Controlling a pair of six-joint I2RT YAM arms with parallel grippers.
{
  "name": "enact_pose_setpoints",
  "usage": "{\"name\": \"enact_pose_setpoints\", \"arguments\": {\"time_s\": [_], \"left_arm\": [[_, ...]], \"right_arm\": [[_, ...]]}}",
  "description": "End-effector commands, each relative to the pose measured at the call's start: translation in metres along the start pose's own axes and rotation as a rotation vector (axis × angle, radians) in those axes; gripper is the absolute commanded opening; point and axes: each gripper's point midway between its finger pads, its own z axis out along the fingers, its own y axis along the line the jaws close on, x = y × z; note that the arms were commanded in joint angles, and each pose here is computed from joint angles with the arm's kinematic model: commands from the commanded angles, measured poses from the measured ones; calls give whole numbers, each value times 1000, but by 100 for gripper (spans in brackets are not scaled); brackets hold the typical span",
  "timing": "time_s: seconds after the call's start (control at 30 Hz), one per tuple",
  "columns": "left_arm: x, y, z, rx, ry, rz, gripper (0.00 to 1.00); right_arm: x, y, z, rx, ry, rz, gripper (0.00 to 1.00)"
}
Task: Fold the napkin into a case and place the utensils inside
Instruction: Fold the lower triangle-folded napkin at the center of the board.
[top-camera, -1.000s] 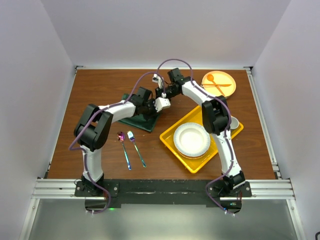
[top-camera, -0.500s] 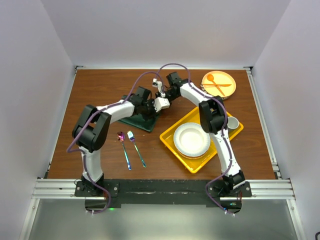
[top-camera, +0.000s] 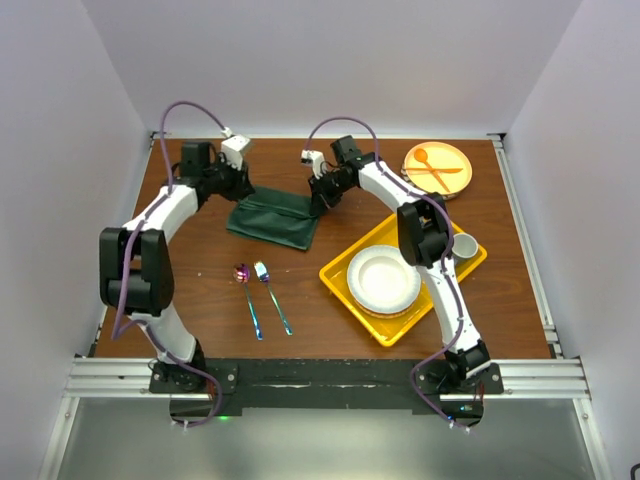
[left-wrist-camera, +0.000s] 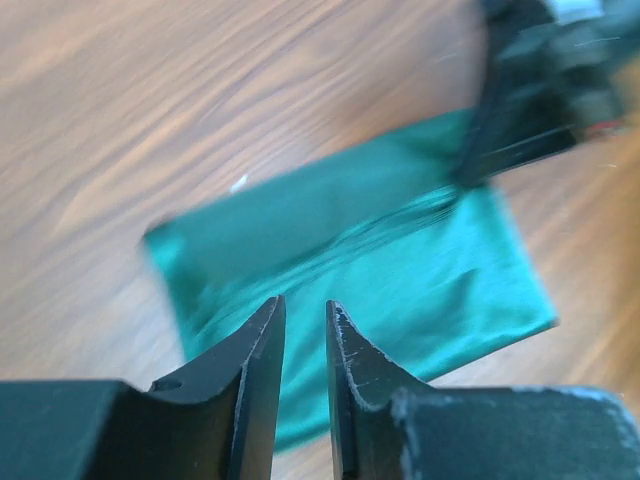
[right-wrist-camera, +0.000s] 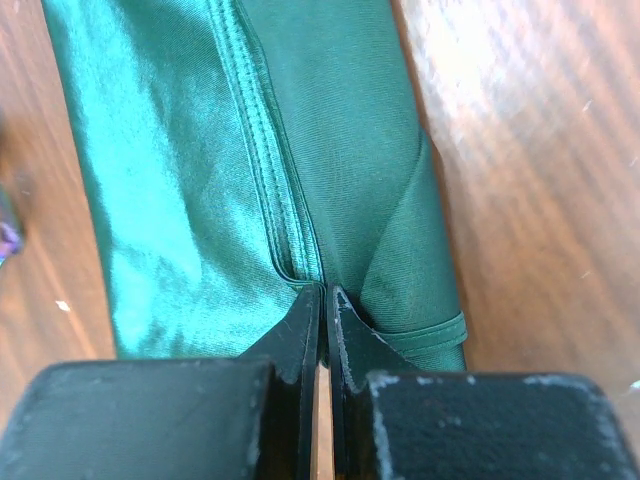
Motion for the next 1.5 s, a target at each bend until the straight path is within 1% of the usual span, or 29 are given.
{"name": "enact_pose_setpoints", "arguments": {"time_s": [0.0,0.07,0.13,0.17,0.33,0.37,0.53,0.6,0.63,0.83,1.0,1.13,1.33,1.4,1.47], "left_arm": [[30,2,12,13,74,-88,27],[46,4,19,20,110,-65,25],[53,9,24,10,134,-45,24],[66,12,30,10,173,-52,22],[99,17,35,-6,278,-62,13],[104,16,34,-5,293,-68,10],[134,-5,24,11,365,-109,2],[136,-14,22,14,371,-105,1],[143,-20,20,20,385,-115,0],[141,-39,12,37,375,-131,0],[144,-38,9,31,386,-149,0],[149,-37,15,34,401,-178,0],[152,-26,17,-1,413,-203,0],[150,-27,18,11,409,-202,0],[141,-36,19,66,379,-202,0]], "right_arm": [[-25,-16,-10,71,-58,-213,0],[-32,-12,-14,68,-73,-264,0],[-38,-10,-16,57,-90,-298,0],[-40,-8,-16,56,-95,-304,0],[-49,4,-22,10,-126,-327,0],[-52,7,-24,2,-136,-335,0],[-69,24,-34,-41,-192,-365,0],[-70,27,-34,-57,-195,-374,0],[-66,26,-30,-61,-188,-379,0],[-51,25,-19,-105,-155,-393,0],[-25,23,-12,-127,-80,-458,0],[-13,16,-14,-105,-27,-481,0],[-9,10,-24,-84,-3,-512,0],[-6,10,-23,-84,8,-514,0],[-6,10,-21,-84,6,-507,0]]}}
